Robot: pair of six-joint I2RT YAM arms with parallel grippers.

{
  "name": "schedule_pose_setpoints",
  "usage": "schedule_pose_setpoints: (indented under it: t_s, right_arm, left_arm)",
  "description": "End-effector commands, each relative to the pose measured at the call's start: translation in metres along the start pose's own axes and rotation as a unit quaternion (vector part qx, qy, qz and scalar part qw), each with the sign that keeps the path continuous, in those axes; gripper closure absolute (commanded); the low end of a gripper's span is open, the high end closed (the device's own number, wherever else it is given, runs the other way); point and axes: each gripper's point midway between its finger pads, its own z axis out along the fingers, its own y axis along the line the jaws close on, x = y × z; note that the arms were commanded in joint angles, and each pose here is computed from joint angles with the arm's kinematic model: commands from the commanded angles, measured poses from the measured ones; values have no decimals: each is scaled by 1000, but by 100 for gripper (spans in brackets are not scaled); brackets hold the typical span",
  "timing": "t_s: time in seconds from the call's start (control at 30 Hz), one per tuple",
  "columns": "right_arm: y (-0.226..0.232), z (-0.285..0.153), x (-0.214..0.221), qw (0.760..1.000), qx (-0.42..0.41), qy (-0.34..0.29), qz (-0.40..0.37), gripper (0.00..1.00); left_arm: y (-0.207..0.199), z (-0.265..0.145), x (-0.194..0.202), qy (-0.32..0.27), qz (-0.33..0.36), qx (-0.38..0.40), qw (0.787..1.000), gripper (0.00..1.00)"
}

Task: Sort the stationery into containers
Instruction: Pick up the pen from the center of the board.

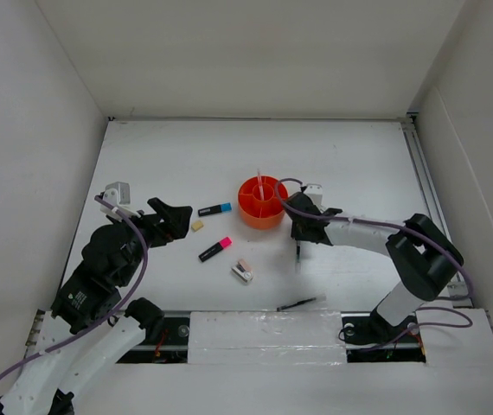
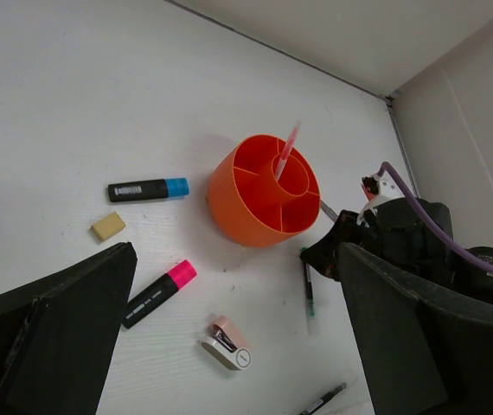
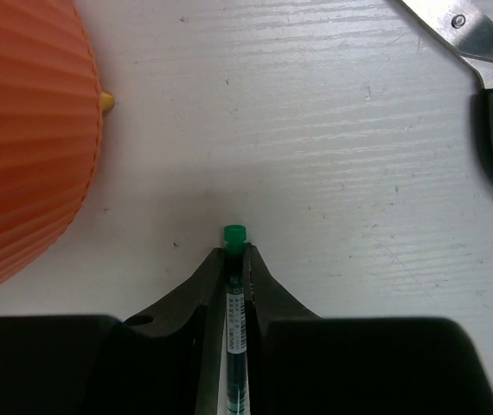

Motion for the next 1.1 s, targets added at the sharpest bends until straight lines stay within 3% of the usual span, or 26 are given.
schedule_pose_setpoints:
  t_s: [0.0,0.27,0.57,0.73,0.93,1.07]
  right_arm:
    - [-33,0,67,994,39,103,-8,100]
    - [-26,-49,0,999,14,-17,48,100]
    - [-10,-131,-77,984,-37,-156,80,100]
    - [22,-192,-149,943,-129,-296,85,100]
    - [38,-226,-211,901,-164,-400,37,100]
    - [59,-260,-255,842,-233,-485,23,100]
  left_arm:
    - [-5,-1,-10,-19,1,11,1000,0]
    - [-4,-3,-13,-28,-9,6,1000,0]
    - [-2,-2,-10,-24,-8,4,1000,0]
    - [-11,-2,-12,-24,-2,28,999,0]
    - [-15,-2,-7,-19,8,46,999,0]
    - [-17,-4,-7,-19,7,52,998,0]
